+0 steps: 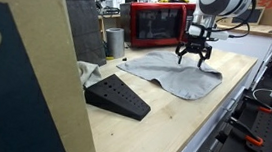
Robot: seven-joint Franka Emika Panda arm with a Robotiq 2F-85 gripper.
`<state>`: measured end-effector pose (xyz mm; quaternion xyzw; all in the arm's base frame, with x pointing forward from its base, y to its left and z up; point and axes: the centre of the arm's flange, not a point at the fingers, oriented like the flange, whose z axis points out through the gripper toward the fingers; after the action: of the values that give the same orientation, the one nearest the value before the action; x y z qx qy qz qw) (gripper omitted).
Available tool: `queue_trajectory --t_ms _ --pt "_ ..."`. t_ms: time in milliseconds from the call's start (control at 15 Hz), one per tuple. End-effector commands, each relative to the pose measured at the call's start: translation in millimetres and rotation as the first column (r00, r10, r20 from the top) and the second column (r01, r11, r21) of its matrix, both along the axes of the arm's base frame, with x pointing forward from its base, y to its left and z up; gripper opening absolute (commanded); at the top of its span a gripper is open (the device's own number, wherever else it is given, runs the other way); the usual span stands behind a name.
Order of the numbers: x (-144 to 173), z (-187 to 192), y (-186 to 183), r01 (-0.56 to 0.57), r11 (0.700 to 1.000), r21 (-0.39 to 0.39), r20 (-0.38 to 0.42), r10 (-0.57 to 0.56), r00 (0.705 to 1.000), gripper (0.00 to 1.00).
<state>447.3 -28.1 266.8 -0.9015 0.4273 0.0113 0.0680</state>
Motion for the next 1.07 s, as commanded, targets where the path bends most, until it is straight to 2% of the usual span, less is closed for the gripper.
queue_trajectory --t_ms 0,533,1000 --pt "-16.2 14.3 -8.6 0.016 1.0 -0.01 -0.056 -0.017 0.998 1.0" --pt "-33.7 7.1 -36.2 0.017 0.999 -0.027 -0.174 -0.022 0.985 1.0" --pt "-42.4 -2.8 -61.1 0.019 0.999 -0.033 -0.237 -0.027 0.971 0.98"
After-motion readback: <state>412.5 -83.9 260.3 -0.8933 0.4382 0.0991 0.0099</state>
